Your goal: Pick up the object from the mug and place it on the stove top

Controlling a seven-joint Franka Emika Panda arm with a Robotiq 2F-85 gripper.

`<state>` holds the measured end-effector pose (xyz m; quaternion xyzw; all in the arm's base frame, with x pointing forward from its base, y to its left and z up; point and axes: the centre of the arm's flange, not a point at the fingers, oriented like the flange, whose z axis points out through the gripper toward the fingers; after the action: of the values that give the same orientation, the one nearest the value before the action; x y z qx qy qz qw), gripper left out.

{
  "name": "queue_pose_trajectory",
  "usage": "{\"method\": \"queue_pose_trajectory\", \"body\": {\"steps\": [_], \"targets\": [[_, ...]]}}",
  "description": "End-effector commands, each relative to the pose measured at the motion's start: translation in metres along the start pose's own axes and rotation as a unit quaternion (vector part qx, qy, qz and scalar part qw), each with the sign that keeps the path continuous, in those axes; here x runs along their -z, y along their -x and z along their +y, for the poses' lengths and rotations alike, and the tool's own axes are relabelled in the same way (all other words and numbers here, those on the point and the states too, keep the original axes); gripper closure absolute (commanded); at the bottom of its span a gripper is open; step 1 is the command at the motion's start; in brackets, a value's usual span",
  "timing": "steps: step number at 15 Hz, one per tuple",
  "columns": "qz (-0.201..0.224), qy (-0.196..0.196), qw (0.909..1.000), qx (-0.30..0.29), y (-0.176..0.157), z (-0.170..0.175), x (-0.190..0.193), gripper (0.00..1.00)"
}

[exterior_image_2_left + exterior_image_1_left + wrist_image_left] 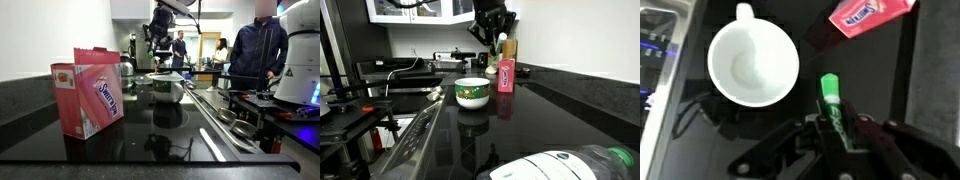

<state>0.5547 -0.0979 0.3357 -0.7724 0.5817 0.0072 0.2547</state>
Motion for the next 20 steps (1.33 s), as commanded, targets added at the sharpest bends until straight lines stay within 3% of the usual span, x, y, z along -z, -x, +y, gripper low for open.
{"method": "queue_pose_trajectory", "body": {"steps": [1,8,16,20], "targets": [[-0.002,-0.030,0.9964,-0.079,-0.026,-0.013,-0.003,0.95],[-0.066,-0.111,0.9733,-0.190,-0.091,0.002,-0.045,0.95],[-0.099,-0.121,0.9577,-0.242,-0.138,0.014,-0.107,0.95],[-0.120,-0.147,0.9489,-0.252,-0.156,0.016,-0.124,0.95]]}}
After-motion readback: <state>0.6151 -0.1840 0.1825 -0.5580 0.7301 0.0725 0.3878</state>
